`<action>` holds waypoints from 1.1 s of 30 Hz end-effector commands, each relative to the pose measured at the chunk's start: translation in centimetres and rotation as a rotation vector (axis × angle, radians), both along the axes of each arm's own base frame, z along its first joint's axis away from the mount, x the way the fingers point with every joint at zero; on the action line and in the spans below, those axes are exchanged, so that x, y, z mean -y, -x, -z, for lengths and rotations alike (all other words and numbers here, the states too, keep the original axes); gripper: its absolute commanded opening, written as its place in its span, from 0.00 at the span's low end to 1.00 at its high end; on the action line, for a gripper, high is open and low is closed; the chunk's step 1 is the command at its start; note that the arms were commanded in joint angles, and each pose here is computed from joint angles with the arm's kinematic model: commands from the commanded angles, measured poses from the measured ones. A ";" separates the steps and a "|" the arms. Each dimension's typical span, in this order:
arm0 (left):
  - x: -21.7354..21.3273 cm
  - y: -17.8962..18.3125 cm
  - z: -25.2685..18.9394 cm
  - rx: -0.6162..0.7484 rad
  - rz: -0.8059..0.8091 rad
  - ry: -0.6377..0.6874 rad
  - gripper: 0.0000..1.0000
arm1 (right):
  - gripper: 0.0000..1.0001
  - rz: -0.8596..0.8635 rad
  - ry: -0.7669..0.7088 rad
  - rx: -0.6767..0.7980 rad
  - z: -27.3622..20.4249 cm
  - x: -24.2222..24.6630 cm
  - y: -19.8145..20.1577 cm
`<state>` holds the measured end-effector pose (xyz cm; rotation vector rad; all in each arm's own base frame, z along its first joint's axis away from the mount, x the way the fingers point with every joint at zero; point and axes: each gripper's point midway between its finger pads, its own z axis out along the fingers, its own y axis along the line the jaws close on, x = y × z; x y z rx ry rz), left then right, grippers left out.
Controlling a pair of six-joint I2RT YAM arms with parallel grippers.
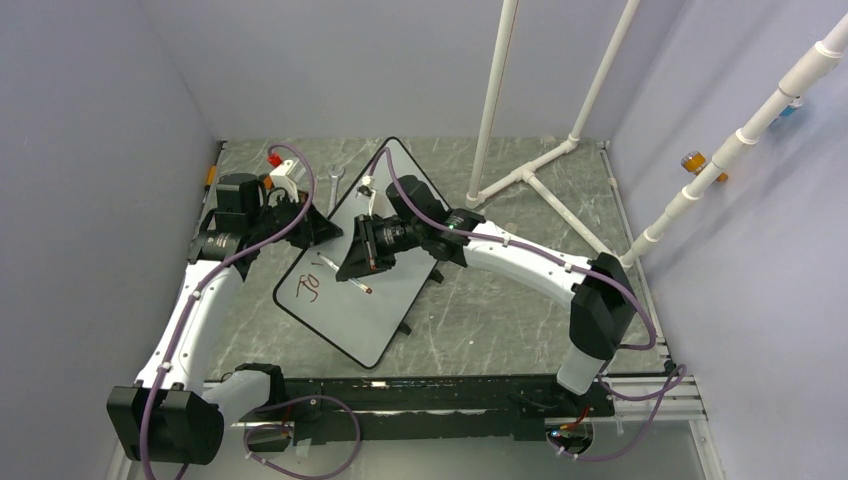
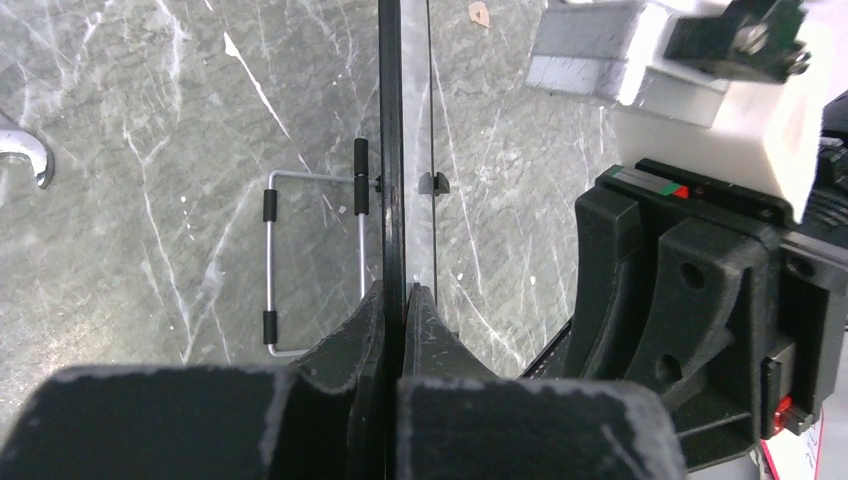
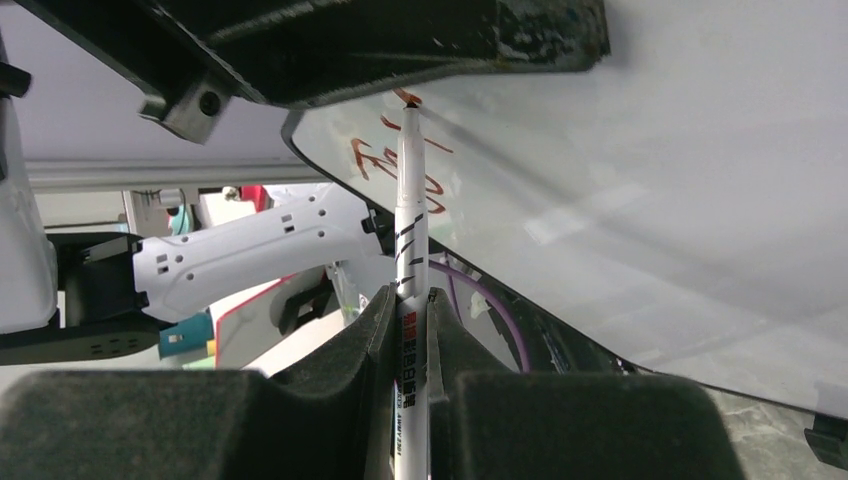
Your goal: Write a sentence on the whiteboard
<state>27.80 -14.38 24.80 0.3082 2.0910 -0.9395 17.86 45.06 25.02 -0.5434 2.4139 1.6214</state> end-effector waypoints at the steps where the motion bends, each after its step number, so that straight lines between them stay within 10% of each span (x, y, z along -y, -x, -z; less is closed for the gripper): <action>1: -1.2 -2.4 -2.7 0.280 -0.003 -0.117 0.00 | 0.00 0.003 0.006 -0.024 0.4 0.6 0.6; 19: -1.3 -2.5 -2.5 0.275 -0.007 -0.124 0.00 | 0.00 -0.048 0.039 -0.040 2.0 2.1 3.4; 33: -2.0 -3.3 -1.4 0.239 -0.040 -0.157 0.00 | 0.00 -0.012 0.002 0.169 -5.5 6.8 5.5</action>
